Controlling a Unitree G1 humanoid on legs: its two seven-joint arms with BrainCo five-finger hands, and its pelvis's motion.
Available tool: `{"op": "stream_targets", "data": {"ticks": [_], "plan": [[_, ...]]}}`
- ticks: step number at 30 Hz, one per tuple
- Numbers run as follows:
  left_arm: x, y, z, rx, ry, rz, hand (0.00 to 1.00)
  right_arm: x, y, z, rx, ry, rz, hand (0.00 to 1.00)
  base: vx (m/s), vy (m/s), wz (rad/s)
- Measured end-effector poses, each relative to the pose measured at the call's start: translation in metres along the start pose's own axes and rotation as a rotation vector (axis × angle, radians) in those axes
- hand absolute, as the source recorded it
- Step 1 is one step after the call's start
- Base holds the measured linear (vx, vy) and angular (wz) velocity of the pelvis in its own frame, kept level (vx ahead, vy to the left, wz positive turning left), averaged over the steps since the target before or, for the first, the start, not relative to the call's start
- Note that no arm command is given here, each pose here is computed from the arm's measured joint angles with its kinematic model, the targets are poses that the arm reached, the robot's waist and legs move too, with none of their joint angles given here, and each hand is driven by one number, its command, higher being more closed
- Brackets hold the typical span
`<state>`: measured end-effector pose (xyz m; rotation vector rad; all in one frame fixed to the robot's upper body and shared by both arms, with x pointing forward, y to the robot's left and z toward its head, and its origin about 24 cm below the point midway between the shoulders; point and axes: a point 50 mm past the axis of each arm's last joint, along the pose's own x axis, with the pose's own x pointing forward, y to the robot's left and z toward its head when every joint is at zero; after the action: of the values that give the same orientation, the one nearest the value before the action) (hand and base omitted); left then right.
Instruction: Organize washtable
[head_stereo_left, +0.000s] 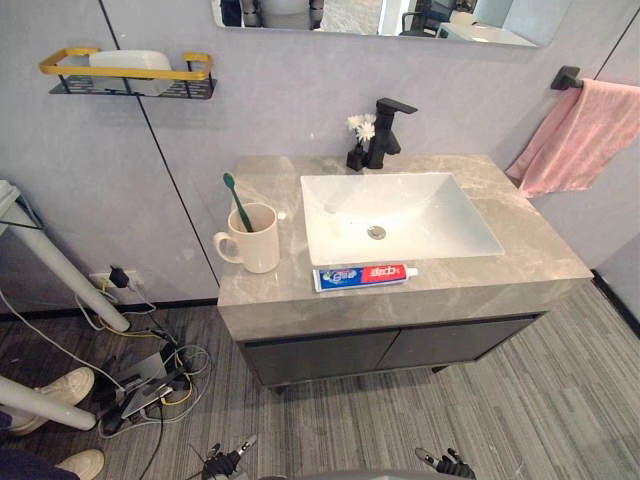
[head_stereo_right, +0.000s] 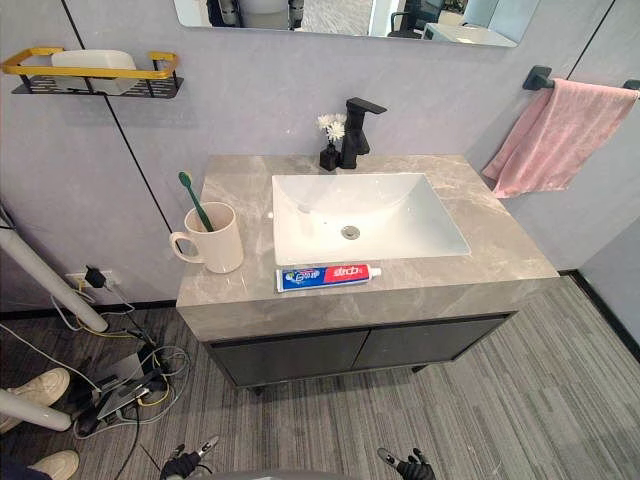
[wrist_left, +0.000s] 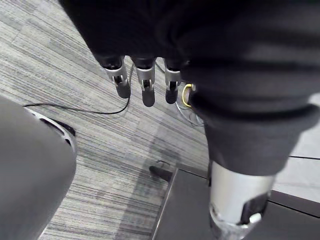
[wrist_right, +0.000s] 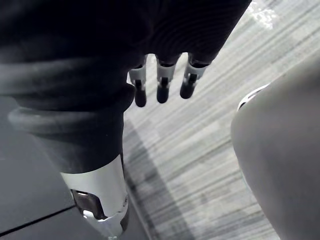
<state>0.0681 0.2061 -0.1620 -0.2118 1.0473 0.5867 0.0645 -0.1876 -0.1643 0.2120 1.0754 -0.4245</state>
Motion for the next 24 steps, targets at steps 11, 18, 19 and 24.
{"op": "stream_targets", "data": {"ticks": [11, 18, 19, 24], "plan": [[-0.003, -0.018, -0.002, 0.089, -0.025, -0.101, 0.00, 0.000, -0.007, -0.001, 0.024, 0.009, -0.014, 0.00, 0.00, 0.004, 0.11], [-0.003, -0.020, 0.001, 0.152, -0.044, -0.148, 0.00, 0.001, -0.008, -0.002, 0.032, 0.017, -0.016, 0.00, -0.06, -0.007, 0.02], [-0.003, -0.021, 0.002, 0.162, -0.046, -0.153, 0.00, 0.002, -0.008, -0.001, 0.040, 0.016, -0.018, 0.00, -0.11, -0.009, 0.06], [0.002, -0.004, 0.009, 0.177, -0.055, -0.117, 0.00, -0.002, -0.028, -0.024, 0.023, 0.126, -0.065, 0.00, -0.01, 0.000, 0.01]]}}
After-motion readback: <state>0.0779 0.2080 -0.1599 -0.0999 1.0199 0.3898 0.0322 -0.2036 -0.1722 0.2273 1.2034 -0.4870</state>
